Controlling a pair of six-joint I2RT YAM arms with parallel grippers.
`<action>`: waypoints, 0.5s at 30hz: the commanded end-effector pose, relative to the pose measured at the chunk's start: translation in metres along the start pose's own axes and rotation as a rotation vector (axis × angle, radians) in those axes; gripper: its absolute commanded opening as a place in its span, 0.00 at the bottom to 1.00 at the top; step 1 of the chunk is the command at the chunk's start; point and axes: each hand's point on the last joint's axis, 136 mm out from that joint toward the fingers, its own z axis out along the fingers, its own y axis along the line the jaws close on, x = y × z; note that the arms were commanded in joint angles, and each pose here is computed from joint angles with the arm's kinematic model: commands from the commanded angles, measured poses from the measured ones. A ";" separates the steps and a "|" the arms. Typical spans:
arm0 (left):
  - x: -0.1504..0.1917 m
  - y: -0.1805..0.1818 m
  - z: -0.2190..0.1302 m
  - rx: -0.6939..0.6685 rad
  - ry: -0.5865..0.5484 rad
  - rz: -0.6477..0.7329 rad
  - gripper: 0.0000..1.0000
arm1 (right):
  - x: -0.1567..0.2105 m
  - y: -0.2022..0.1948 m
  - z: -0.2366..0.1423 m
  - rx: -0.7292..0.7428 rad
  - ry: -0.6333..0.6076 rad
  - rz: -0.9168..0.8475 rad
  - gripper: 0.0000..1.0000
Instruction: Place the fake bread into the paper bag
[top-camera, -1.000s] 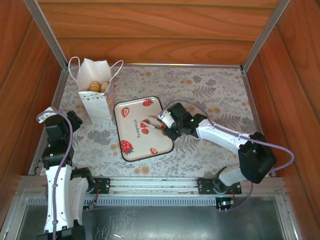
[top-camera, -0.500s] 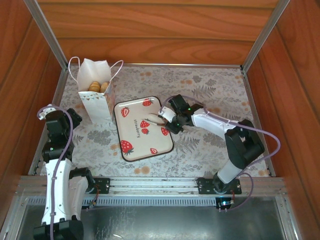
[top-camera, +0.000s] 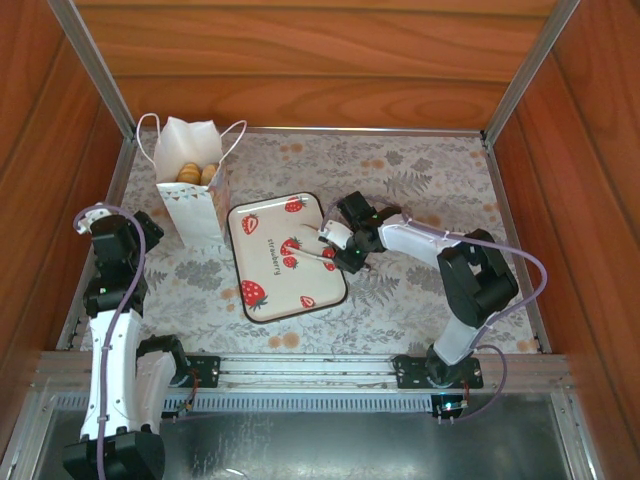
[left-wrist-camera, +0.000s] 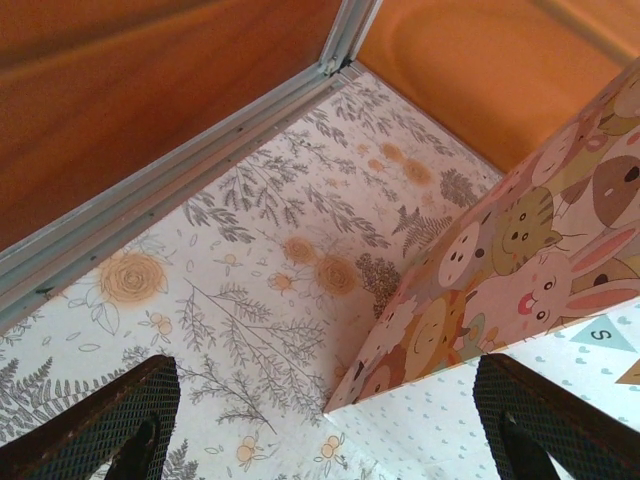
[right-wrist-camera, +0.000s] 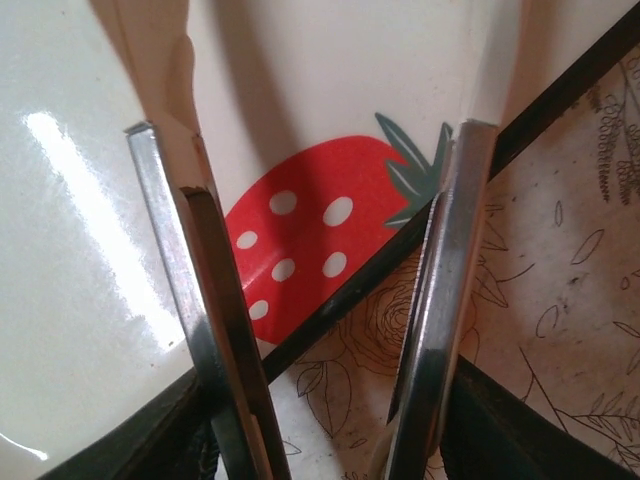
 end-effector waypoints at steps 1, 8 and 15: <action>-0.018 -0.005 -0.005 0.009 -0.053 -0.017 0.82 | 0.001 0.000 -0.003 -0.021 0.001 0.003 0.62; -0.027 -0.005 -0.007 0.001 -0.086 -0.014 0.81 | 0.000 0.001 -0.008 -0.031 -0.002 0.023 0.77; -0.025 -0.005 -0.002 -0.001 -0.079 -0.013 0.82 | -0.002 0.000 -0.018 -0.014 -0.022 0.027 0.85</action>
